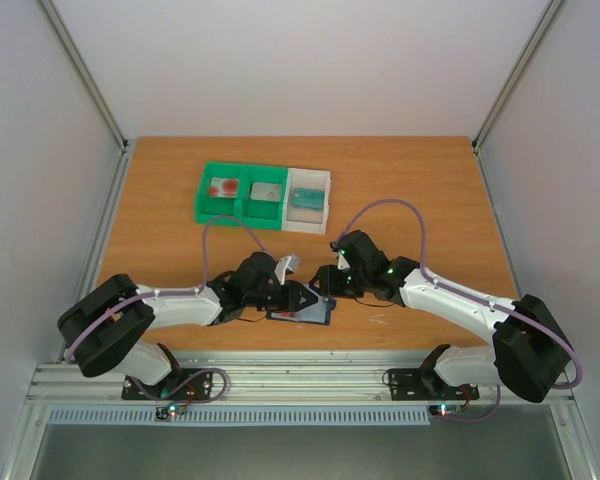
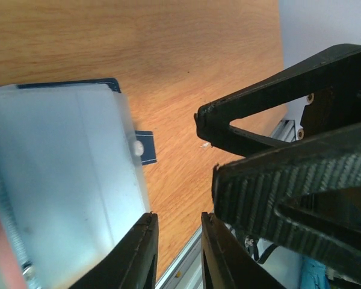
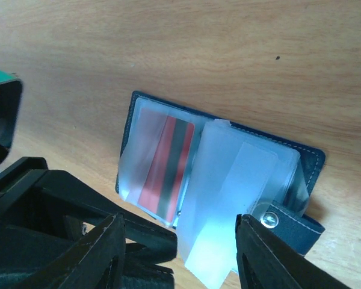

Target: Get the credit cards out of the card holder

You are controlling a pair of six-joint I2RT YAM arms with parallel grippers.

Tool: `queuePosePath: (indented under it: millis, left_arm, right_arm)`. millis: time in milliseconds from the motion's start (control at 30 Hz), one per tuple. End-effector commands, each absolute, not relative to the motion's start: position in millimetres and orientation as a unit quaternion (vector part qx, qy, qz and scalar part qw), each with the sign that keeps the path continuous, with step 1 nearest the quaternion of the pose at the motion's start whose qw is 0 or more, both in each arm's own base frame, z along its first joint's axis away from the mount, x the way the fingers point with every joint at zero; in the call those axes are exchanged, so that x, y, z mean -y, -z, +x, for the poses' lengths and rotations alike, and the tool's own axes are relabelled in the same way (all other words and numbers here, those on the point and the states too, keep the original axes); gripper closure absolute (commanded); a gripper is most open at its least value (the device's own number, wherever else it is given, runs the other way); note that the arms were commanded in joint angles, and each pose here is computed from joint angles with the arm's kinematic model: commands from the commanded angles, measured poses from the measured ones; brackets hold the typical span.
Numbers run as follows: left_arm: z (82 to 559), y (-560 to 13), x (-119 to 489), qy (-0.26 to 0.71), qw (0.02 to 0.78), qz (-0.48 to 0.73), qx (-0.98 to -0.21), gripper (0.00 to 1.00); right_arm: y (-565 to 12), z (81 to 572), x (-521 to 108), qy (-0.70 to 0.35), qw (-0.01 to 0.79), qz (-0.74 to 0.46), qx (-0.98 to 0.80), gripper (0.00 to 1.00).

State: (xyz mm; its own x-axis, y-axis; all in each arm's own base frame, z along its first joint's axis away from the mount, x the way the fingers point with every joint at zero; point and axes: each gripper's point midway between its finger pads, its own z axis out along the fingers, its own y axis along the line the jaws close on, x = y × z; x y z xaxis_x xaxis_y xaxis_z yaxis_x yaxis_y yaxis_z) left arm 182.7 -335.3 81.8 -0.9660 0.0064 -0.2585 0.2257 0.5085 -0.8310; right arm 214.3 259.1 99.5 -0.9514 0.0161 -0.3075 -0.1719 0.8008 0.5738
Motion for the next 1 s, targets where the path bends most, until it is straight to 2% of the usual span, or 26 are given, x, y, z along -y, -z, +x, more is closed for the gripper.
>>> queuePosePath:
  millis: [0,167,367,500,733,967]
  left_arm:
    - [187.9,-87.9,317.5,0.446,0.148,0.064,-0.880,0.76]
    - [190.6,-75.4,273.5,0.355,0.163,0.031,-0.920,0.74]
    - [190.7,-70.5,231.3,0.265,0.180,0.015,-0.947,0.66]
    - [190.2,-64.7,225.9,0.255,0.178,0.016,-0.950,0.65]
    - [189.5,-57.2,250.9,0.297,0.151,0.042,-0.942,0.64]
    - [195.3,-47.5,256.4,0.289,0.144,0.044,-0.945,0.66]
  right_arm:
    - [-105.8,213.1,-270.1,-0.336,0.145,-0.047,-0.929,0.52]
    - [-104.6,213.1,-274.3,-0.343,0.138,-0.047,-0.928,0.55]
    - [-100.7,214.4,-276.9,-0.343,0.134,-0.048,-0.929,0.56]
    - [-98.1,214.3,-277.5,-0.343,0.131,-0.047,-0.929,0.56]
    - [-97.1,213.5,-276.1,-0.340,0.130,-0.047,-0.930,0.55]
    - [-97.5,213.7,-275.5,-0.339,0.132,-0.049,-0.930,0.56]
